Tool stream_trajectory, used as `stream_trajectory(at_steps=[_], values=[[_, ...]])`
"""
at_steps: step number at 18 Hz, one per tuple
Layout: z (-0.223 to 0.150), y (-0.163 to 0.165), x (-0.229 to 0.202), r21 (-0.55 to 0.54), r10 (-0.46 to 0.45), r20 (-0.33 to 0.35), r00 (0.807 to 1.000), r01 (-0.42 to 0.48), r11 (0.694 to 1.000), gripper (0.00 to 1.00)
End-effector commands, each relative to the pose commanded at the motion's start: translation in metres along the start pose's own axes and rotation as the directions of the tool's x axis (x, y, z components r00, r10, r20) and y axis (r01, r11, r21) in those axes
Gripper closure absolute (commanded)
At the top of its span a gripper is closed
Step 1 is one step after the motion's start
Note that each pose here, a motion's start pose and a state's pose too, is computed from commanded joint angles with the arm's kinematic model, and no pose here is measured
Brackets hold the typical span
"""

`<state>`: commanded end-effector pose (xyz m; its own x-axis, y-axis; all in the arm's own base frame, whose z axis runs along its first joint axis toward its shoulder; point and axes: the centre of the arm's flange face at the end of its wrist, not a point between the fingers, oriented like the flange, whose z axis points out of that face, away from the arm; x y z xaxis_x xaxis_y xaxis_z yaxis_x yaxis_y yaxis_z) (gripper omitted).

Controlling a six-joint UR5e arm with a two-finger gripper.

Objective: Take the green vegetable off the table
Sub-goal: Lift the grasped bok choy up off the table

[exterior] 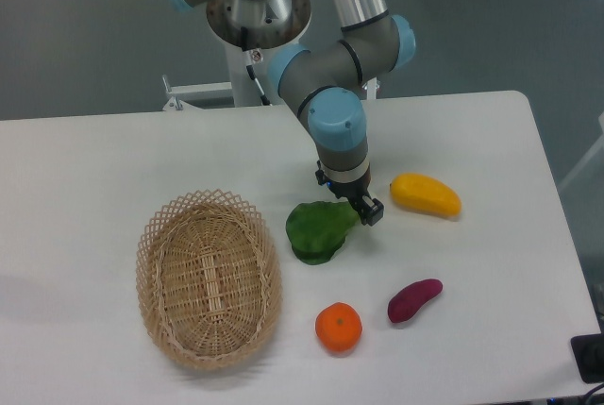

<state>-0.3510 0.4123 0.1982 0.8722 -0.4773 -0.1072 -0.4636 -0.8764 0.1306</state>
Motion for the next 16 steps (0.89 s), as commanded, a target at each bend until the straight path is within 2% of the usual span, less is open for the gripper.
stream_trajectory(at_steps=[8,11,14,16], values=[[-0.015,0.002,-0.009,0.010,0.006,0.029,1.000,-0.007,1.000,0.66],[-0.041,0.008,-0.020,0.029,-0.011,0.077,0.997,0.008,1.000,0.66],[-0.053,0.009,-0.028,0.073,-0.020,0.084,0.996,0.014,0.997,0.67],[-0.080,0.014,-0.037,0.102,-0.031,0.105,0.994,0.020,0.995,0.67]])
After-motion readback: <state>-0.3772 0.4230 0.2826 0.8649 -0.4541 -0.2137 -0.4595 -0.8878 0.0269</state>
